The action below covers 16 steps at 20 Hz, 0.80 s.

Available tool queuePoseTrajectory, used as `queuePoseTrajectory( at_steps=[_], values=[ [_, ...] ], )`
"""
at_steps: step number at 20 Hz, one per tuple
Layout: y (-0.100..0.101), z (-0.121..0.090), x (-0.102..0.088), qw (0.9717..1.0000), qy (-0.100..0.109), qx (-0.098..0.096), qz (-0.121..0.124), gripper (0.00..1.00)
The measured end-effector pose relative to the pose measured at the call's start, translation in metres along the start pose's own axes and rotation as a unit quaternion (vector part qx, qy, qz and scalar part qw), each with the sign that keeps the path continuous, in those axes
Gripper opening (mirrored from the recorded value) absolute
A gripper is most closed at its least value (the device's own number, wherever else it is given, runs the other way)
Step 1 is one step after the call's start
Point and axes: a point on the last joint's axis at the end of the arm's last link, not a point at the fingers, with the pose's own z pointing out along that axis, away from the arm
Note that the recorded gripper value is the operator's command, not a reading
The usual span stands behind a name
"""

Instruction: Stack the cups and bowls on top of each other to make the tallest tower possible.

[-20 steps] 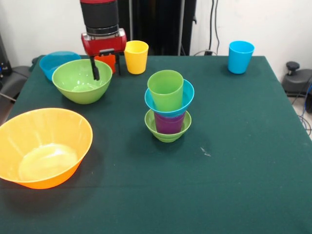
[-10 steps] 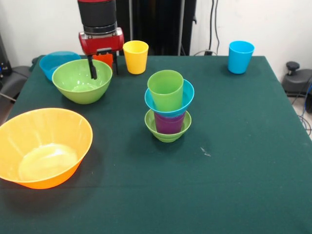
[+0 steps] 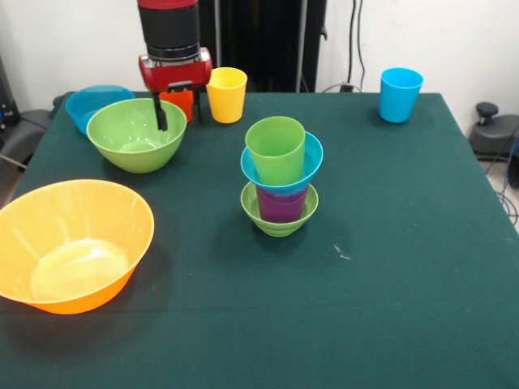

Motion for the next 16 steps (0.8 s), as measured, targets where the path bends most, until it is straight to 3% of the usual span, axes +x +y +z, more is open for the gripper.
queuePoseTrajectory(
  at_steps=[8,16],
  values=[
    [0.005,0.02,0.016,0.9998,0.007,-0.001,-0.016,1.0],
    [0.002,0.04,0.02,0.9998,-0.004,-0.002,-0.02,1.0]
  ],
)
